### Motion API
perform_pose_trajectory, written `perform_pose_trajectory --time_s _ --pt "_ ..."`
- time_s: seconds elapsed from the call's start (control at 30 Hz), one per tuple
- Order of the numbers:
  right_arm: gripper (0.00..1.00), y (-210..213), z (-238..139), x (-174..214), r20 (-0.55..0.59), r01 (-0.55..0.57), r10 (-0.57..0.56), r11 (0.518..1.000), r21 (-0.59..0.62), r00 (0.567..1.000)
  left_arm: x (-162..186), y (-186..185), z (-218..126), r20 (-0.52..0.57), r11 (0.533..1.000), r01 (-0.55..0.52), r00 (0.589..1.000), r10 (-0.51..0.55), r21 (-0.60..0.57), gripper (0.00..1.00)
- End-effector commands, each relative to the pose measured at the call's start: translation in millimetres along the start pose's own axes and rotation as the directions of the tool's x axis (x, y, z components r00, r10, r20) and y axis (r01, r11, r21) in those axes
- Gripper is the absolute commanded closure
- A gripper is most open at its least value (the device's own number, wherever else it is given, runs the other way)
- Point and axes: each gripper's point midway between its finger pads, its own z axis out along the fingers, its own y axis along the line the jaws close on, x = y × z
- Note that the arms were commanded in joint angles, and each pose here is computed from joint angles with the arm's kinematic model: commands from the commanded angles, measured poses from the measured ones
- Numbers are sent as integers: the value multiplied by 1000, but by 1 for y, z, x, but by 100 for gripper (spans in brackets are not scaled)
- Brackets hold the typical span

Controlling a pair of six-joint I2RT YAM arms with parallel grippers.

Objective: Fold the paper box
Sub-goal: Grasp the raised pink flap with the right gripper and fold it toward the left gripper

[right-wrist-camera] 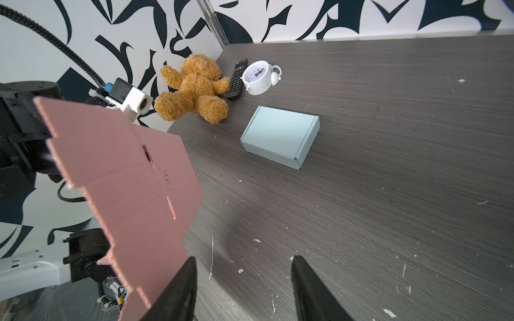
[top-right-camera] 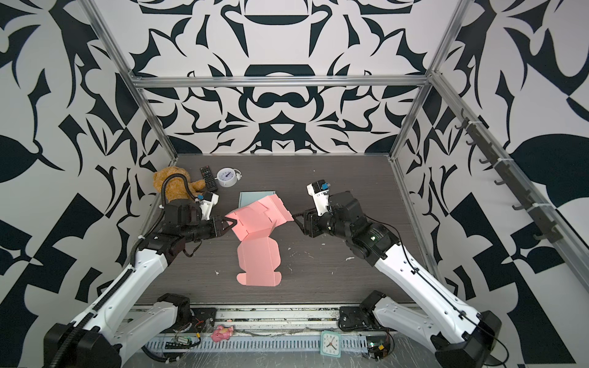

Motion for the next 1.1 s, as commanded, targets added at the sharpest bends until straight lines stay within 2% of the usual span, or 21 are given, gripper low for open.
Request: perform_pose_trajectory --time_s 0.0,0.3,0.63,0.87,1.07 --pt "44 21 1 -22 57 21 -14 993 -116 998 6 -1 1 -25 1000 -10 1000 11 25 94" --pt "46 37 18 -20 2 34 -35 971 -236 999 6 -2 2 -33 999 -12 999 13 30 94" --pt "49 55 15 -18 -17 63 -73 941 -333 997 5 -1 5 -40 999 -3 999 5 34 94" --pt "50 68 20 -11 -39 97 -120 925 -366 992 5 0 6 -48 1000 7 999 -5 31 94" --pt "51 75 27 -7 -45 156 -182 925 -346 982 7 2 6 -57 1000 14 998 -13 22 94"
